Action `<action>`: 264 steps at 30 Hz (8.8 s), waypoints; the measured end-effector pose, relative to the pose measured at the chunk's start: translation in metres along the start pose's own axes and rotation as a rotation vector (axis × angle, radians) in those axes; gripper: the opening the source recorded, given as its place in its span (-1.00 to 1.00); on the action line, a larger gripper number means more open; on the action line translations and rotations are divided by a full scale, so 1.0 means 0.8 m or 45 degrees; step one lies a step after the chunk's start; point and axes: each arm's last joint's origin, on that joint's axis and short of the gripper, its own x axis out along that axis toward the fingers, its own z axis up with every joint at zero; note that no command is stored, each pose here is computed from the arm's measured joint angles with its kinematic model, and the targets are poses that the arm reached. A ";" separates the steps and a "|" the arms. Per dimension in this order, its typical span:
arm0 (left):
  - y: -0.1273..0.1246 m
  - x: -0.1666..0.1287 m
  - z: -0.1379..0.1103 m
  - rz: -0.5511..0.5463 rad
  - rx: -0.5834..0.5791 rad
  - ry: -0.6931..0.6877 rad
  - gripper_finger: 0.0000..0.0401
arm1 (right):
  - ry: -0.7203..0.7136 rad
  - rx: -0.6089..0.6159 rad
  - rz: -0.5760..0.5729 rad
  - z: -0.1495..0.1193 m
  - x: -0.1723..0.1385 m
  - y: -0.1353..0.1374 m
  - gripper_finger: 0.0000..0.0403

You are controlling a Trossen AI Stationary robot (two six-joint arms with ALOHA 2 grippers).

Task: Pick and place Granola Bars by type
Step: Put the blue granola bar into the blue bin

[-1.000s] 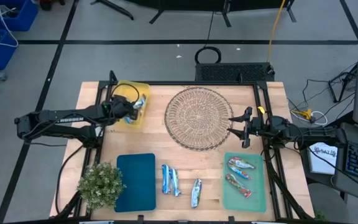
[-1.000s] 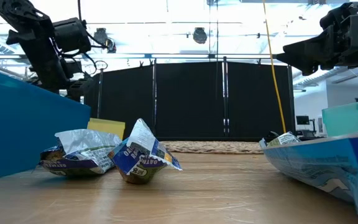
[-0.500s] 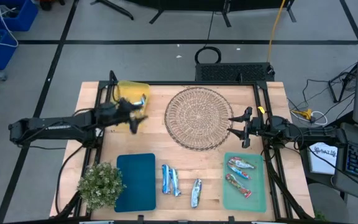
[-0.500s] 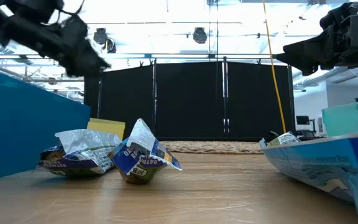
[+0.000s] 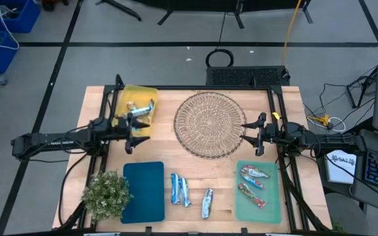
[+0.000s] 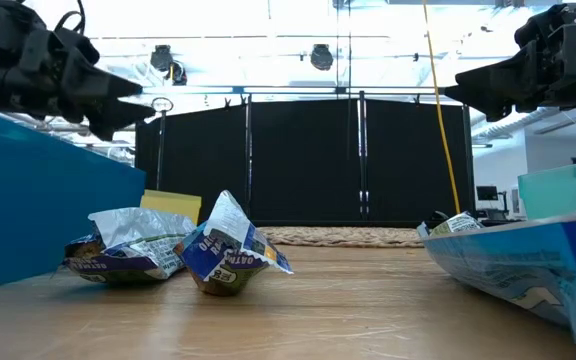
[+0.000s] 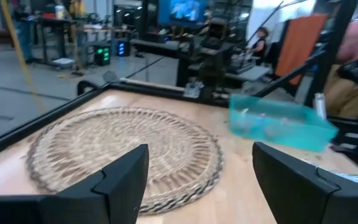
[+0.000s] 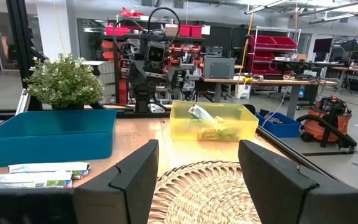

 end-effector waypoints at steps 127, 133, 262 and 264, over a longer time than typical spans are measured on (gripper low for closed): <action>-0.007 -0.001 0.009 -0.205 0.053 -0.069 0.41 | 1.188 -0.293 0.402 -0.054 0.247 0.222 -1.00; -0.007 -0.001 0.009 -0.205 0.053 -0.069 0.41 | 1.101 -0.425 0.273 -0.033 0.245 0.216 -1.00; -0.007 -0.001 0.009 -0.205 0.053 -0.069 0.41 | 0.327 -0.076 0.863 0.028 0.403 0.217 -1.00; -0.007 -0.001 0.009 -0.206 0.052 -0.069 0.41 | 0.345 -0.029 0.874 0.021 0.412 0.212 -1.00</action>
